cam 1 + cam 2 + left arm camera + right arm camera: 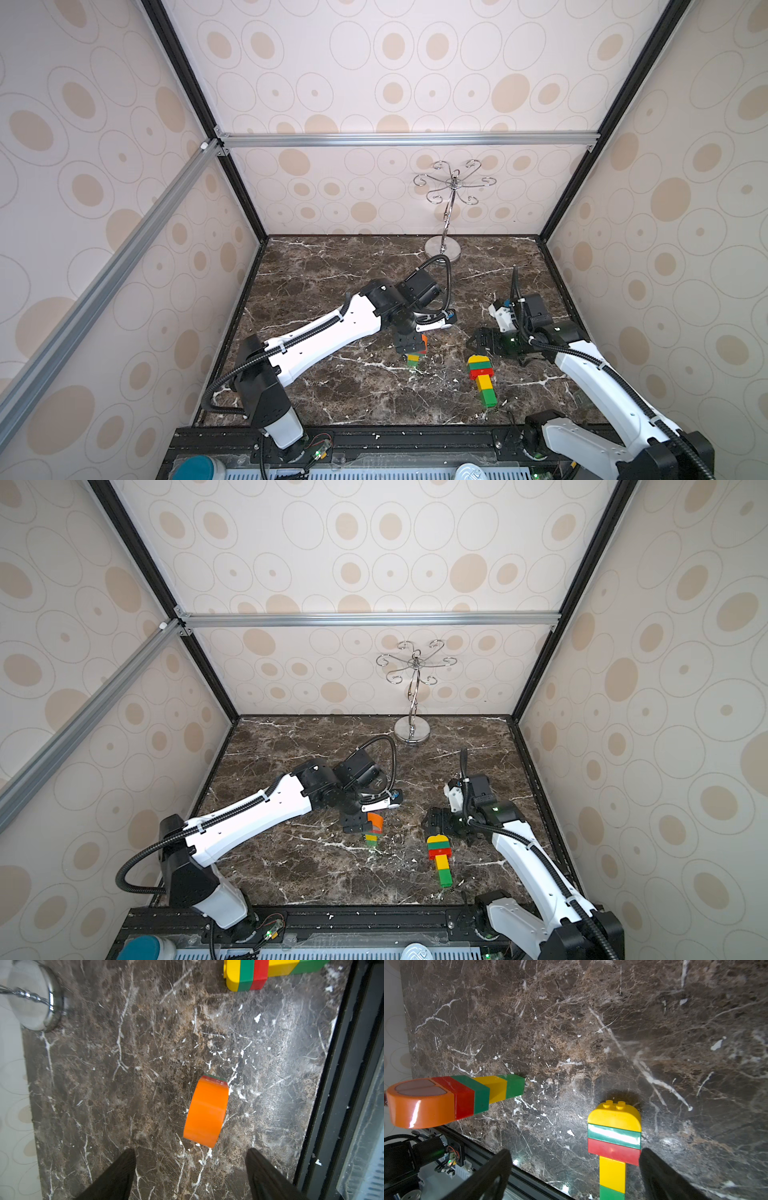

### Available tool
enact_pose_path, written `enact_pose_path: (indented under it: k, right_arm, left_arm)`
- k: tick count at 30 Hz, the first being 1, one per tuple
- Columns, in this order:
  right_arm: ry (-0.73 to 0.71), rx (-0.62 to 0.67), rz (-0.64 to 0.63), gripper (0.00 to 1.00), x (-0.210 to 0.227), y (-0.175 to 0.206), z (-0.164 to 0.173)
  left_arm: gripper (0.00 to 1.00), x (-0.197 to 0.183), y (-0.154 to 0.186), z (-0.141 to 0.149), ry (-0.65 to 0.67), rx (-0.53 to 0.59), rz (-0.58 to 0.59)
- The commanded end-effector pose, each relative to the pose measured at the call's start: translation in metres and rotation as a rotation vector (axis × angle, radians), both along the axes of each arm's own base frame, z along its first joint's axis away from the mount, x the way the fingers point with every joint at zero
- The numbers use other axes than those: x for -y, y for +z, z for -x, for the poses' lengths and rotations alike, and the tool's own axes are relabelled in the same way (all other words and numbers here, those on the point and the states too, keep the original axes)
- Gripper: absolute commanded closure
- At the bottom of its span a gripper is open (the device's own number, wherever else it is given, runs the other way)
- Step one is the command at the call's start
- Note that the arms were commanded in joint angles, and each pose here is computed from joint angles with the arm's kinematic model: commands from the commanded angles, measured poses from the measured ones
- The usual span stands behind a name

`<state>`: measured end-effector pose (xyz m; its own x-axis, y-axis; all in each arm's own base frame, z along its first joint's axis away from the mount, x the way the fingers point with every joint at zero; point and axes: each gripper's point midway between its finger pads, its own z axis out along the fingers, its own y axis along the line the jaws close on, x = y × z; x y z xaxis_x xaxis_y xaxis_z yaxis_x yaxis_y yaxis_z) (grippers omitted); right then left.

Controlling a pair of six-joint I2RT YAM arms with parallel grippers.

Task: Assemble an ice cream with lego
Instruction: Assemble the lego brick with the lego brick, then adjust the lego brick at the center of the board.

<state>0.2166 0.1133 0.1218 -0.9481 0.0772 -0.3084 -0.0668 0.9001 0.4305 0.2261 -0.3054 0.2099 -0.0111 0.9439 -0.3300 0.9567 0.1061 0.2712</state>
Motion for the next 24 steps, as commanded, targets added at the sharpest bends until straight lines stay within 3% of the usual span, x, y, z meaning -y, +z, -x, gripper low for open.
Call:
enact_pose_path:
  k: [1, 6, 11, 24]
  right_arm:
    - [0.041, 0.027, 0.044, 0.02, -0.004, 0.005, 0.006]
    - [0.059, 0.107, 0.115, 0.02, -0.009, 0.019, 0.009]
    - [0.056, 0.197, 0.123, 0.02, -0.017, 0.035, 0.012]
    - [0.093, 0.467, 0.169, 0.02, -0.080, 0.050, 0.031]
  left_arm:
    - [0.15, 0.002, 0.041, -0.006, 0.025, 0.118, 0.123]
    - [0.09, -0.009, 0.094, -0.015, 0.120, 0.299, 0.359]
    - [0.05, -0.032, 0.125, -0.018, 0.245, 0.381, 0.531]
    - [0.06, -0.112, 0.105, -0.047, 0.625, 0.397, 0.845]
